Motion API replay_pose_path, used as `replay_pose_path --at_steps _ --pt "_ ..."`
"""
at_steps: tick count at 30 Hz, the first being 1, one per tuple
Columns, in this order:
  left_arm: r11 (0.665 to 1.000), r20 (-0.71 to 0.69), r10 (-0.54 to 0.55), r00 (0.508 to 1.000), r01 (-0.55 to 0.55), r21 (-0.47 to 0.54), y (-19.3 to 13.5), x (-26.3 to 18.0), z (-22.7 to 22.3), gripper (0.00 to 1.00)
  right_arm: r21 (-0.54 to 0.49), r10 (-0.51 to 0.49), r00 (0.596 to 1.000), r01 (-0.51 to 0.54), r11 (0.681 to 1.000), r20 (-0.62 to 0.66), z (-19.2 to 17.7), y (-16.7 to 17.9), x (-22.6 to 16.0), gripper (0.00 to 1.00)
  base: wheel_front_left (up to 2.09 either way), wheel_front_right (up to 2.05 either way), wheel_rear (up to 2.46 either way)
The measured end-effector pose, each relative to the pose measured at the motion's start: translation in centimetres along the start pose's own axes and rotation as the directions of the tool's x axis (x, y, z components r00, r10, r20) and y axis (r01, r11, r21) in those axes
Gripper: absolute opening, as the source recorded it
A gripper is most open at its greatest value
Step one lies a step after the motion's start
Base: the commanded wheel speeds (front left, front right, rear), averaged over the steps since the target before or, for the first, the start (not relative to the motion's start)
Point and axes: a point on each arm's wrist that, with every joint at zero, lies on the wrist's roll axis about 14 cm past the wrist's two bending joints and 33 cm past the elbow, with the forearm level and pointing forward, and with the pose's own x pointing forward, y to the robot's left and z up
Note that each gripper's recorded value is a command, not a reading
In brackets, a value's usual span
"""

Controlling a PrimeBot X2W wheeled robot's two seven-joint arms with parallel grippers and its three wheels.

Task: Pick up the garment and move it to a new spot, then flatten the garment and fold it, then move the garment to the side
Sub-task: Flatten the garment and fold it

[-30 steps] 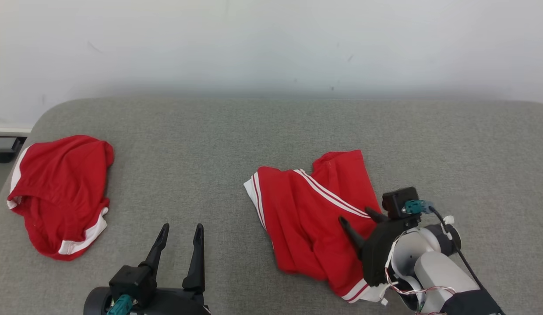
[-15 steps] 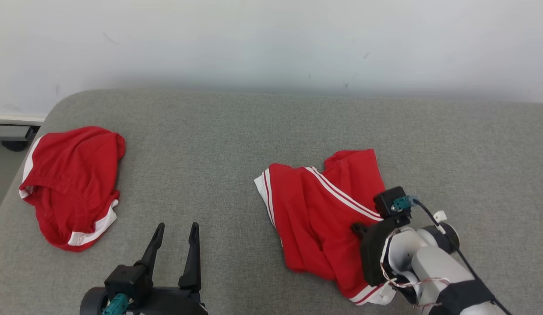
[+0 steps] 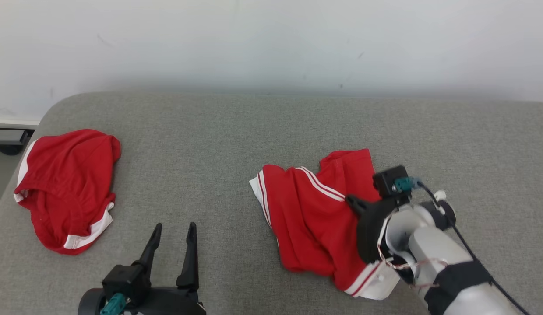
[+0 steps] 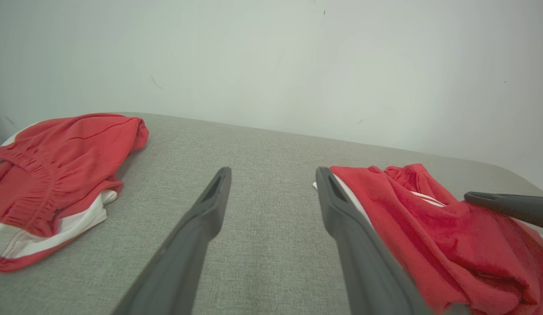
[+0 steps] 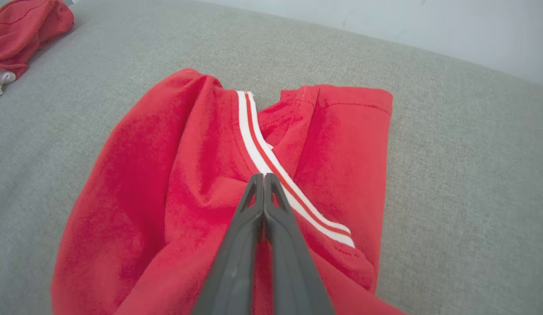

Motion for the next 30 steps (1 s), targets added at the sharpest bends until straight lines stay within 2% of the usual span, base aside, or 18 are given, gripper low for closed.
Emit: replay_pose_path --at_steps 5,9,12,15,17,20,22,26,30 --pt "1.000 0.000 -0.006 1.000 0.006 -0.003 -0.3 0.1 0.0 1.00 -0.054 0.014 0.984 -0.004 0.999 0.177 6.7 0.2 0.0 0.00 0.00 0.00 0.00" --pt "1.000 0.005 -0.014 1.000 0.014 -0.007 -0.7 0.0 0.2 1.00 -0.143 0.082 0.932 -0.033 0.989 0.352 12.5 2.3 -0.8 0.00 0.00 0.00 0.00" --pt "1.000 0.008 -0.003 1.000 0.003 -0.008 -0.4 -0.2 0.3 1.00 -0.225 0.159 0.889 -0.065 0.972 0.429 14.7 4.8 -1.6 0.00 0.00 0.00 0.00" --pt "1.000 0.013 0.010 1.000 -0.010 -0.011 0.1 -0.2 0.5 1.00 -0.338 0.275 0.851 -0.124 0.933 0.447 14.7 8.4 -2.4 0.00 0.00 0.00 0.00" --pt "1.000 0.014 0.008 1.000 -0.008 -0.011 0.0 -0.3 0.5 1.00 -0.412 0.354 0.826 -0.165 0.896 0.438 13.6 10.5 -3.2 0.00 0.00 0.00 0.00" --pt "1.000 0.017 0.000 1.000 0.000 -0.012 -0.3 -0.2 0.6 1.00 -0.489 0.426 0.825 -0.216 0.845 0.372 10.0 11.0 -4.2 0.00 0.00 0.00 0.00" --pt "1.000 0.018 -0.011 1.000 0.011 -0.012 -0.6 -0.2 0.6 1.00 -0.492 0.407 0.846 -0.206 0.846 0.345 7.2 8.6 -5.2 0.00 0.00 0.00 0.00" --pt "1.000 -0.003 -0.024 1.000 0.024 -0.011 -1.0 -0.5 -0.1 1.00 -0.506 0.396 0.853 -0.190 0.841 0.339 5.9 6.9 -6.7 0.00 0.00 0.00 0.00" --pt "0.999 -0.006 -0.046 0.999 0.046 -0.011 -1.7 -0.4 -0.2 1.00 -0.484 0.362 0.877 -0.180 0.856 0.315 3.9 5.2 -7.8 0.00 0.00 0.00 0.00"
